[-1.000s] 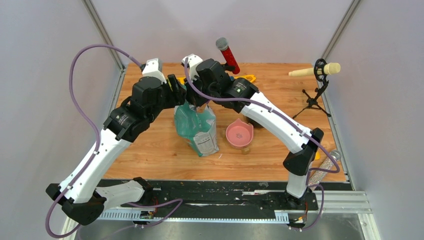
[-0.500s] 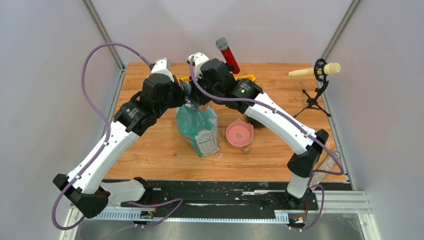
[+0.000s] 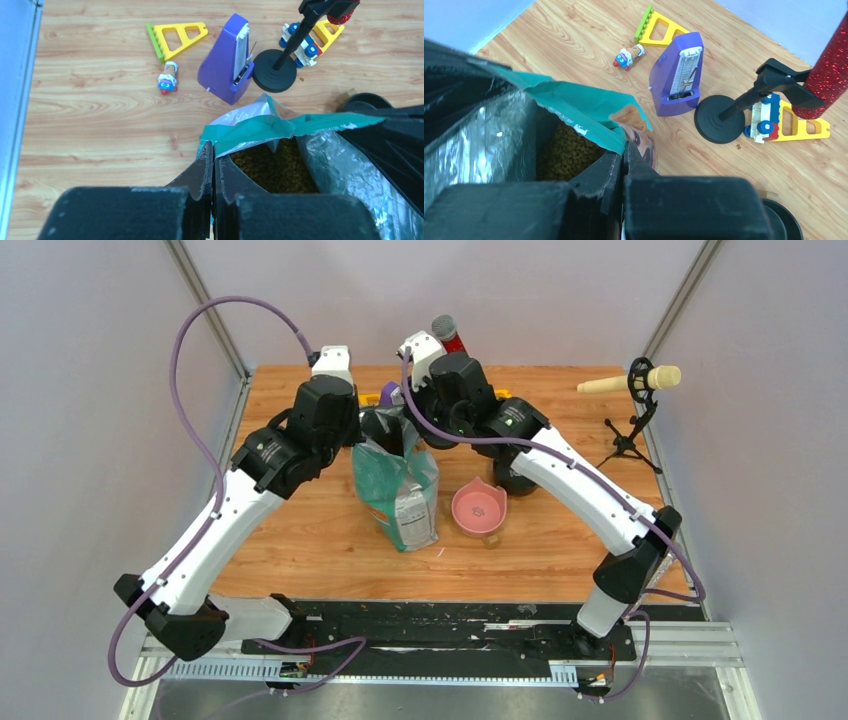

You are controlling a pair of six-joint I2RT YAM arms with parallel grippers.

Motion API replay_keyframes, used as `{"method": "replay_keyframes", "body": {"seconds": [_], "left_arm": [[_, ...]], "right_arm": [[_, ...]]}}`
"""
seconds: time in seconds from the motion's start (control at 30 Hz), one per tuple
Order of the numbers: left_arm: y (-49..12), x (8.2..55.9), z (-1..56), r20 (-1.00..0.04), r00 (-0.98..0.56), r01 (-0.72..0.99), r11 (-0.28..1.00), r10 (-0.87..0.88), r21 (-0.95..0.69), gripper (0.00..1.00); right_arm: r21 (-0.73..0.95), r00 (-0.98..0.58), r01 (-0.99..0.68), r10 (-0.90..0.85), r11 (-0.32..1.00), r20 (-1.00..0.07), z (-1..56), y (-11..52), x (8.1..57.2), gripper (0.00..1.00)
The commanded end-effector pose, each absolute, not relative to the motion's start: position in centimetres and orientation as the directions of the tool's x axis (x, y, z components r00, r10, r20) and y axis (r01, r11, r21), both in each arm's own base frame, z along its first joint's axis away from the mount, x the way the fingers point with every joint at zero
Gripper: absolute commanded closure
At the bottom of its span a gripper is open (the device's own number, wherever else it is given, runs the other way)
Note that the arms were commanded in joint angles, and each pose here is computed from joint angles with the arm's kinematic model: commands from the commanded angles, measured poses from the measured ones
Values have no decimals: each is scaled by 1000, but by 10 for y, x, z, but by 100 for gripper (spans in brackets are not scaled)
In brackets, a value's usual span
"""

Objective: Serve the pet food
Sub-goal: Open the pet food bag at the center of the board.

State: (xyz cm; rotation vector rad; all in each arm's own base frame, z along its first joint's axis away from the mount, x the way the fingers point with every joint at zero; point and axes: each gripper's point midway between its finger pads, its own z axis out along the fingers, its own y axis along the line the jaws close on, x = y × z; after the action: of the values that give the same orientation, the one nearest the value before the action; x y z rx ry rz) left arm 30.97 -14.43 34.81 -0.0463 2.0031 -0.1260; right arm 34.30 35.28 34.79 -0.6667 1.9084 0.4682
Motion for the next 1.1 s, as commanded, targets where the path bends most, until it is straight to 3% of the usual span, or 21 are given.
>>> {"method": "replay_keyframes", "body": {"seconds": [0.0,0.13,0.33,0.57,0.8,0.93,1.07], "left_arm": [[-62,316,410,-955,-291,-198,973,55,117,100],[-91,334,434,-943,-263,49,978,206,200,100],[-139,347,438,-901,-179,391,869,394,302,100],[-132,378,406,-828,-264,409,835,495,368,100],[-149,403,413,-868,-258,432,854,424,289,100],[-143,423,419,-894,-287,326,913,344,247,100],[-156,425,397,-902,-335,340,928,272,153,100]], "right_arm": [[-103,-175,-431,-196,896,-965,418,250,366,100],[-79,-198,-586,-237,806,-951,409,267,340,100],[-28,-206,-795,-314,606,-927,389,293,299,100],[-27,-244,-734,-301,678,-922,389,278,316,100],[132,-331,-590,-90,797,-939,404,264,353,100],[239,-379,-671,-48,702,-924,408,277,340,96],[301,-413,-765,-76,569,-908,402,295,313,91]]}}
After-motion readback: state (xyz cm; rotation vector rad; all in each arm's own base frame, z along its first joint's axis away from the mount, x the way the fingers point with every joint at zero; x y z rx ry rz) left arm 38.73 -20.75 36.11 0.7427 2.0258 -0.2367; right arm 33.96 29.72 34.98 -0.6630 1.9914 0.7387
